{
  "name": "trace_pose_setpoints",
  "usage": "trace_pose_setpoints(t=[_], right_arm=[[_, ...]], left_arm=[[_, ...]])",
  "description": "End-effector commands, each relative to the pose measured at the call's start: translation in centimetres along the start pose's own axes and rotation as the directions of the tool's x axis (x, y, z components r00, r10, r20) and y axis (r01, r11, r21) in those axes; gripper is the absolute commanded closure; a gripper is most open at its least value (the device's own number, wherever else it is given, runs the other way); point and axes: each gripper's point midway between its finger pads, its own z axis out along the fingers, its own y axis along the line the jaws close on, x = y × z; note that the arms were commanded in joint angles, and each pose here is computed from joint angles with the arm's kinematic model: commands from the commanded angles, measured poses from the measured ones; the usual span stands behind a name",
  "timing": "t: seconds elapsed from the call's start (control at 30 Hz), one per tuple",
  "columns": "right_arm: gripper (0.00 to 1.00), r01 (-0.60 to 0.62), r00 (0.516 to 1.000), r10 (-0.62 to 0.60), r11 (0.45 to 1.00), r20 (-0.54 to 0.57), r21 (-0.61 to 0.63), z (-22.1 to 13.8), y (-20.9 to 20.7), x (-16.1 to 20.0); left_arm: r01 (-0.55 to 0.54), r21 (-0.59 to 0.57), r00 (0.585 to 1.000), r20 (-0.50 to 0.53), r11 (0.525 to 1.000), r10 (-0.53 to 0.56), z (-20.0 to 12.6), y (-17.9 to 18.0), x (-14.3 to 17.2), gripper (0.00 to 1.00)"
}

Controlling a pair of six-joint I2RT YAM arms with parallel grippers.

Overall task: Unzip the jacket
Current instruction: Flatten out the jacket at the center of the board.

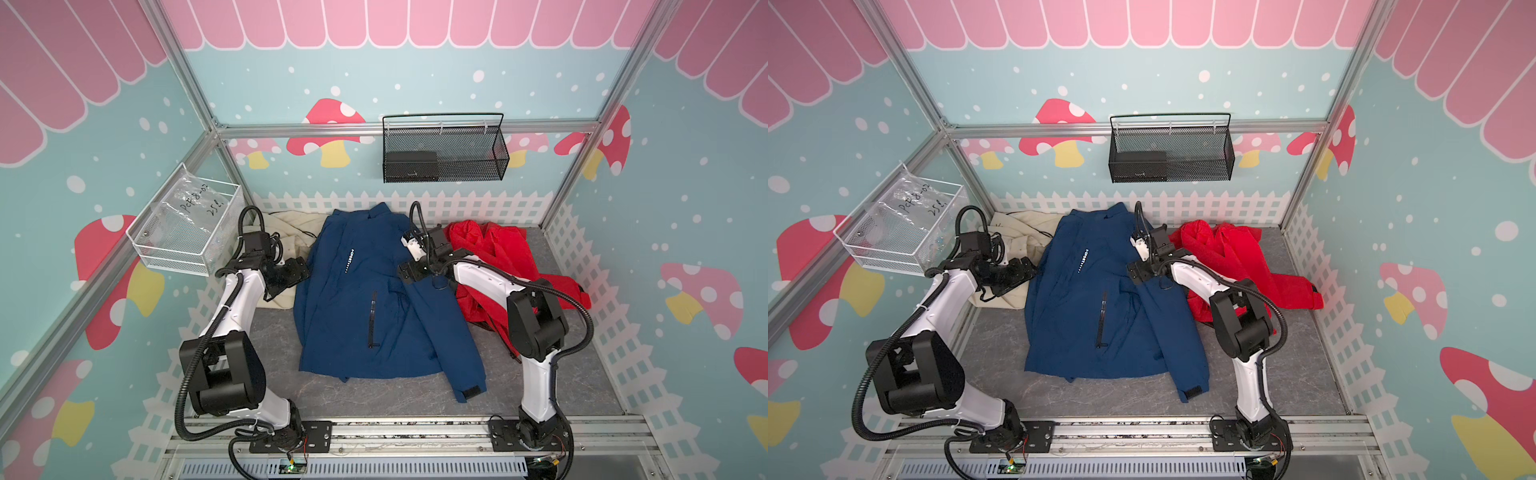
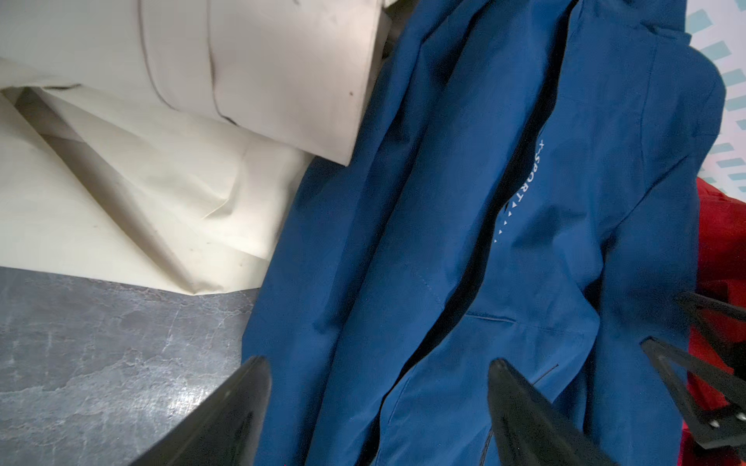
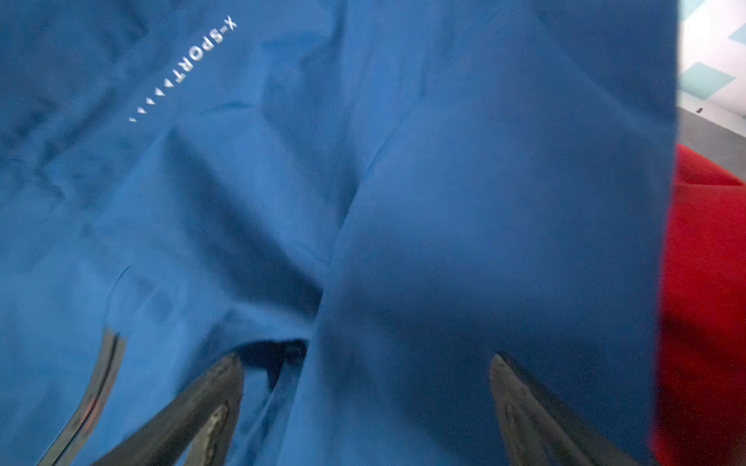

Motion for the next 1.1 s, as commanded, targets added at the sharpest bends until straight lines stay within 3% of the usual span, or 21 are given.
trace_pose_setpoints(t=[0.0,0.17,0.3,0.37,0.47,0.57,0.7,0.83,1.07], right_arm=[[0.03,-0.001,1.000,0.002,0.985,-0.005,0.171,1.0,-1.3,-0.3],[0.05,0.048,0.999,-0.037,0.926,-0.038,0.373,2.6,-2.9,0.5],[0.09,0.080,0.996,-0.050,0.896,-0.079,0.436,3.5,-3.6,1.5],[0.30,0.081,0.996,-0.053,0.889,-0.074,0.452,3.3,-3.9,1.2],[0.81,0.065,0.998,-0.068,0.901,-0.009,0.428,1.7,-3.4,-0.9],[0.99,0.042,0.993,-0.080,0.918,0.081,0.394,-1.5,-2.8,-4.1],[1.00,-0.010,0.973,-0.059,0.954,0.221,0.300,-7.2,-3.5,-8.3],[1.00,-0.084,0.949,0.001,0.965,0.314,0.249,-12.0,-6.9,-9.9],[1.00,-0.115,0.929,0.043,0.978,0.368,0.176,-13.8,-11.3,-9.4]], left_arm=[[0.002,0.029,1.000,0.009,1.000,-0.003,-0.3,0.1,0.2,0.13],[0.015,0.064,1.000,0.019,0.998,-0.016,-0.5,-0.3,-0.1,0.13],[0.018,0.067,1.000,0.022,0.998,-0.019,-0.6,-0.2,-0.1,0.13],[0.017,0.058,0.999,0.028,0.998,-0.018,-0.7,0.0,-0.2,0.13],[0.017,0.044,0.999,0.033,0.999,-0.018,-0.7,0.2,-0.2,0.13],[0.015,0.029,0.999,0.040,0.999,-0.016,-0.8,0.5,-0.2,0.13],[0.012,0.030,0.999,0.044,0.999,-0.014,-0.9,0.4,-0.2,0.12],[-0.001,0.039,0.998,0.065,0.999,-0.002,-1.3,0.2,-0.5,0.12],[-0.055,0.054,0.995,0.091,0.997,0.050,-1.1,-0.7,-1.3,0.12]])
